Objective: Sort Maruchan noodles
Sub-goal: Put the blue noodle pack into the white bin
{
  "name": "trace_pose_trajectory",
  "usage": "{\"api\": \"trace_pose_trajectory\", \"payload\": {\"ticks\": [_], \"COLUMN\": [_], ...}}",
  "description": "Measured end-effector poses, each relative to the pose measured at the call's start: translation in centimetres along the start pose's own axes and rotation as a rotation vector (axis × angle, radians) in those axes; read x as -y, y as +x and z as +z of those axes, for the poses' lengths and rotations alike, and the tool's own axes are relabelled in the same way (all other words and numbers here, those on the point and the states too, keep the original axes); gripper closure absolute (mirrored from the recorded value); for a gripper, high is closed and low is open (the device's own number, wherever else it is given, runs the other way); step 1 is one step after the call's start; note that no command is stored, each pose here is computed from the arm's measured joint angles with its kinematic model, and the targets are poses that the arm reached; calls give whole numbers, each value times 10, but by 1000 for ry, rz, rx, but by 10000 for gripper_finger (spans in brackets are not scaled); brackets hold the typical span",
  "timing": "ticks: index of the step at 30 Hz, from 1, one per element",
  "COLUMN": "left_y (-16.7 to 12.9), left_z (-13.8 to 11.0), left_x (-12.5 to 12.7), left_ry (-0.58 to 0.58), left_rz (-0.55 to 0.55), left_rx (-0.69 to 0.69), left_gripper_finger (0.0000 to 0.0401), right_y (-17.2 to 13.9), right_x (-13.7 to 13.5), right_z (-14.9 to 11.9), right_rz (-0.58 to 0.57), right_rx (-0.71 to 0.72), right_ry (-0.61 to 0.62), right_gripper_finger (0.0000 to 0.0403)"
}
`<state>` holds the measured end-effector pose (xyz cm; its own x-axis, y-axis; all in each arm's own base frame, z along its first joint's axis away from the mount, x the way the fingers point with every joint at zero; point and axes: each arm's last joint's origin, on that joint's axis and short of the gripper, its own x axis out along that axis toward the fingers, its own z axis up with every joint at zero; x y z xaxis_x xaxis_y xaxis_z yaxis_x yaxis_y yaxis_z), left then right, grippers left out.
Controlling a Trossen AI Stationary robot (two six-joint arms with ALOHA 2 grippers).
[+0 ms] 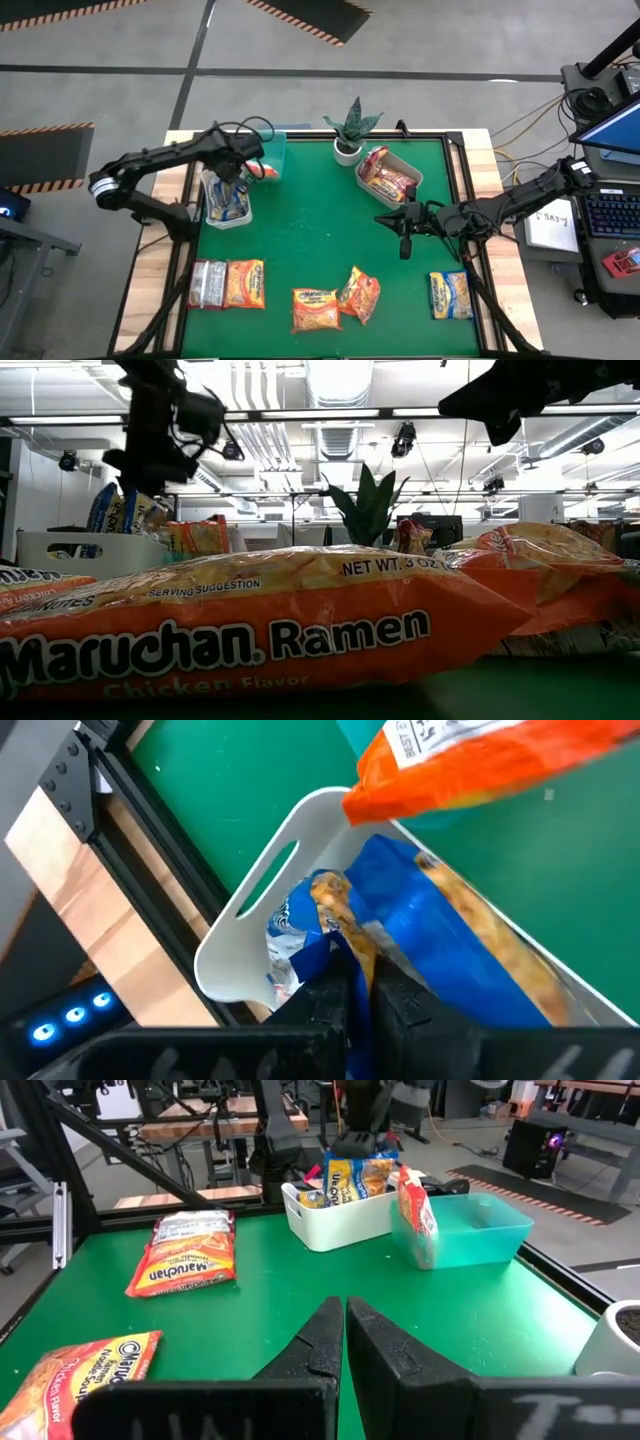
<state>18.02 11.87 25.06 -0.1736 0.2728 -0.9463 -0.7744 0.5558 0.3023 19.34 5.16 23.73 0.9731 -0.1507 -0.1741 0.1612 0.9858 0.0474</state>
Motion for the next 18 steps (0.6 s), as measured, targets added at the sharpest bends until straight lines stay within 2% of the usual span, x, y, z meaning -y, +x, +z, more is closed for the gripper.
{"api": "trace_pose_trajectory", "payload": {"ticks": [7,12,18], "left_y": [15,13,-8], "left_z": [10,9,4], "left_x": [6,7,4], "left_ry": [-8,-13,-25], "left_rz": [124,125,90], "left_rx": [-12,-2,86], "left_gripper_finger": [401,401,400], "right_y": [0,0,0], "right_x": [0,0,0], "right_z": [-2,-2,-1], "right_rz": [-2,-2,-2], "right_rx": [-15,-15,-14], "right_ry": [0,0,4], "right_gripper_finger": [394,394,394]}}
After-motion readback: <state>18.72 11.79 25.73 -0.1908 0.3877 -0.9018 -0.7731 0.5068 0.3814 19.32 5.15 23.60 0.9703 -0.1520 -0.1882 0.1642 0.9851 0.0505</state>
